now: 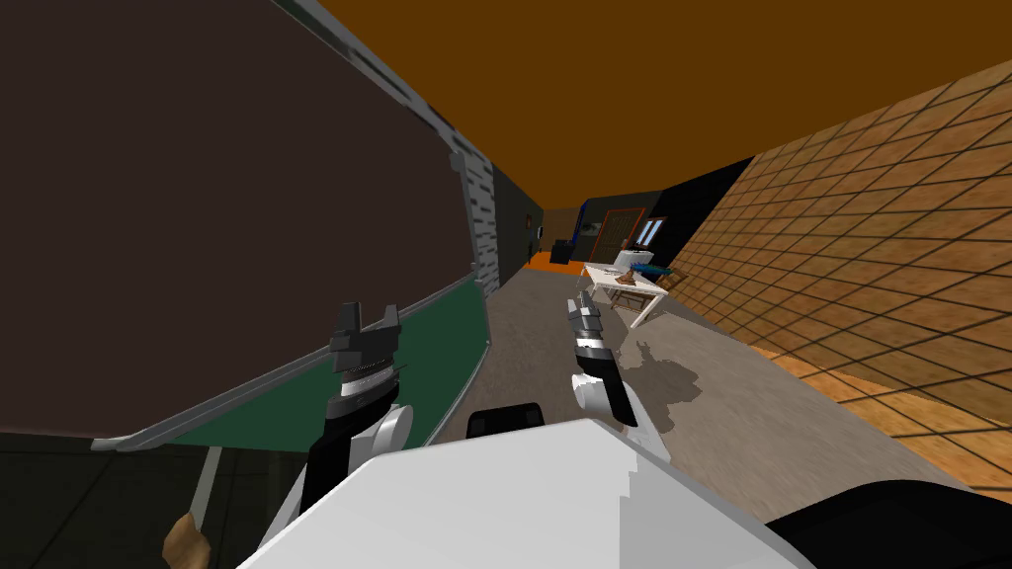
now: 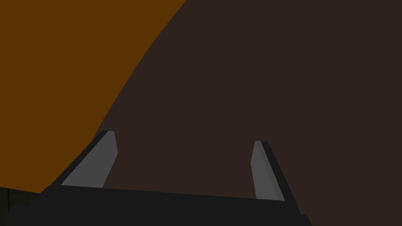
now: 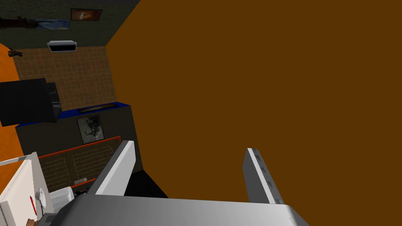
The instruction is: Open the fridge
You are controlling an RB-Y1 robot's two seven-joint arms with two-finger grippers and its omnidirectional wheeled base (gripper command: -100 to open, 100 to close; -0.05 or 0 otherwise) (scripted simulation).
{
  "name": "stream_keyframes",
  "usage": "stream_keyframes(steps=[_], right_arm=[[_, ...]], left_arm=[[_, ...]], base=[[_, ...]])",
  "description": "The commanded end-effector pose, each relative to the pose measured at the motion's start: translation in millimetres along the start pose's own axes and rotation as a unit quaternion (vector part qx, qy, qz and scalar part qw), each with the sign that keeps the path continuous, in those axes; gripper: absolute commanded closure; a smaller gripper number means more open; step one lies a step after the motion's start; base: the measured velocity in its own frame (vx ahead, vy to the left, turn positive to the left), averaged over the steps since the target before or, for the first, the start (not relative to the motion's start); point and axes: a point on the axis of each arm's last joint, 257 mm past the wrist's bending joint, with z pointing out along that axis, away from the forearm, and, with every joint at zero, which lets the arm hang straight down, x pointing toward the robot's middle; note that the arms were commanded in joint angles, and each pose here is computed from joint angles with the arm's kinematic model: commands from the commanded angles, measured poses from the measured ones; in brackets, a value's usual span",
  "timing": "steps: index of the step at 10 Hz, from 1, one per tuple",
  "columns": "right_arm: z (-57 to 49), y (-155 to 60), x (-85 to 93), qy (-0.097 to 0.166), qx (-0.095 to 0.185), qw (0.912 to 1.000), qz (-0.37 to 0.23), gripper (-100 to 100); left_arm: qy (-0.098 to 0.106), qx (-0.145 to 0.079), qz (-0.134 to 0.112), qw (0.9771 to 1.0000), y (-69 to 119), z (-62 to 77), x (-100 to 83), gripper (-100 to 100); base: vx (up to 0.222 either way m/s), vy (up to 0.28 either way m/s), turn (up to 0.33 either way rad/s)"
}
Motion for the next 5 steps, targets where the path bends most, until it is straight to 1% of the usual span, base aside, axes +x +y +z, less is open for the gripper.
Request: stream_keyframes(steps=[1,5], right_arm=[[0.0,0.0,0.0,0.0,0.0,1.0,0.0,0],[0.0,0.1,0.0,0.0,0.0,1.0,0.0,0]], left_arm=[[0.0,0.0,0.0,1.0,0.0,0.0,0.0,0],[0.0,0.0,0.0,1.0,-0.1,0.0,0.0,0]], base=[[0.0,0.0,0.0],[0.0,0.0,0.0]])
